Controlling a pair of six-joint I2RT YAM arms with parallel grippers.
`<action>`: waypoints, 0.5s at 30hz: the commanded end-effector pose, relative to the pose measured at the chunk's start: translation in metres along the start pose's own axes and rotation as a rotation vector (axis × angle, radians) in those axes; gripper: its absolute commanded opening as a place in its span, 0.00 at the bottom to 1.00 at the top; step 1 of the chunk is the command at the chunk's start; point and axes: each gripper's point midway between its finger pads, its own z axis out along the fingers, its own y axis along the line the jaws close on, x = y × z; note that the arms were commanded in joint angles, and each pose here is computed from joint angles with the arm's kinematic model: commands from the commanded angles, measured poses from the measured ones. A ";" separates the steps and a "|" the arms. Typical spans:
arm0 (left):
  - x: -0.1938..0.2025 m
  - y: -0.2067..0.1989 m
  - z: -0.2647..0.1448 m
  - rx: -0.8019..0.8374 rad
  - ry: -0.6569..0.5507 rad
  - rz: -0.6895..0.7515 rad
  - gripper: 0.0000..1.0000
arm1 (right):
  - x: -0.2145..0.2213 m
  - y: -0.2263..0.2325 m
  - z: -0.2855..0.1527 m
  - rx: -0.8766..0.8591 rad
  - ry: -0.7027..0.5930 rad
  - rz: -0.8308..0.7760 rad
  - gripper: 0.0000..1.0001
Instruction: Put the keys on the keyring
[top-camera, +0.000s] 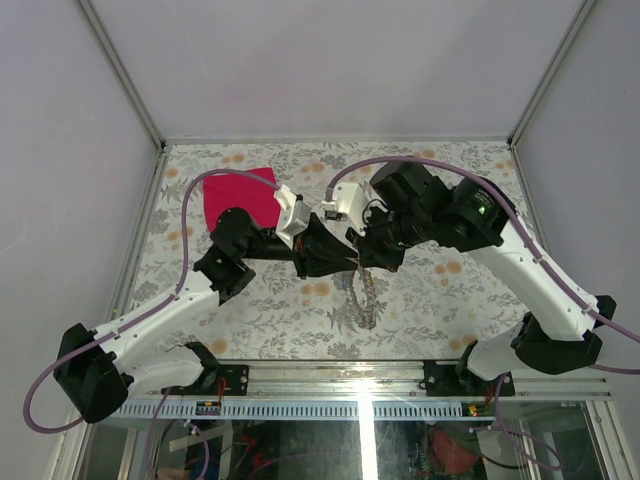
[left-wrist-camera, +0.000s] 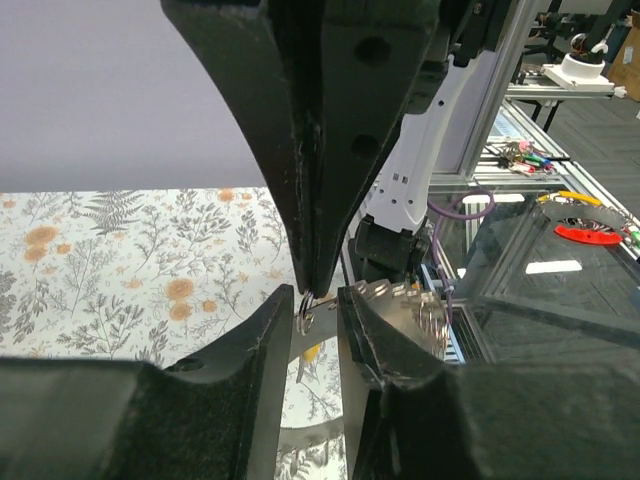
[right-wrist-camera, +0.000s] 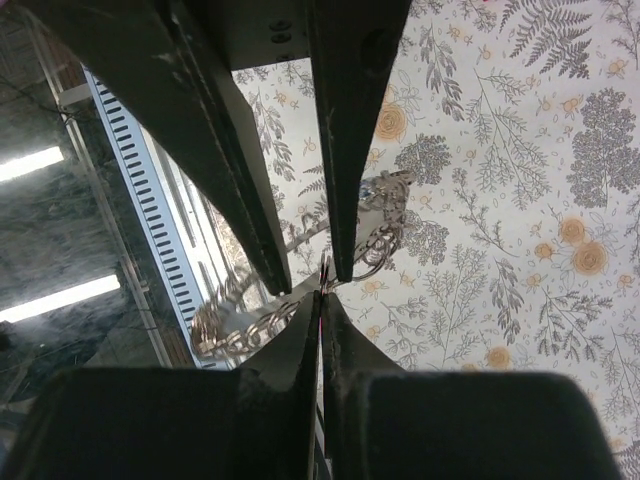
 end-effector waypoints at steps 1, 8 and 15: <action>0.000 0.001 0.003 0.010 0.023 0.040 0.25 | -0.008 0.002 -0.009 0.019 -0.031 -0.007 0.00; 0.004 0.002 0.005 0.017 0.044 0.035 0.19 | -0.010 0.003 -0.010 0.015 -0.044 -0.014 0.00; 0.004 0.001 0.007 0.025 0.053 0.038 0.19 | -0.011 0.003 -0.006 0.010 -0.048 -0.019 0.00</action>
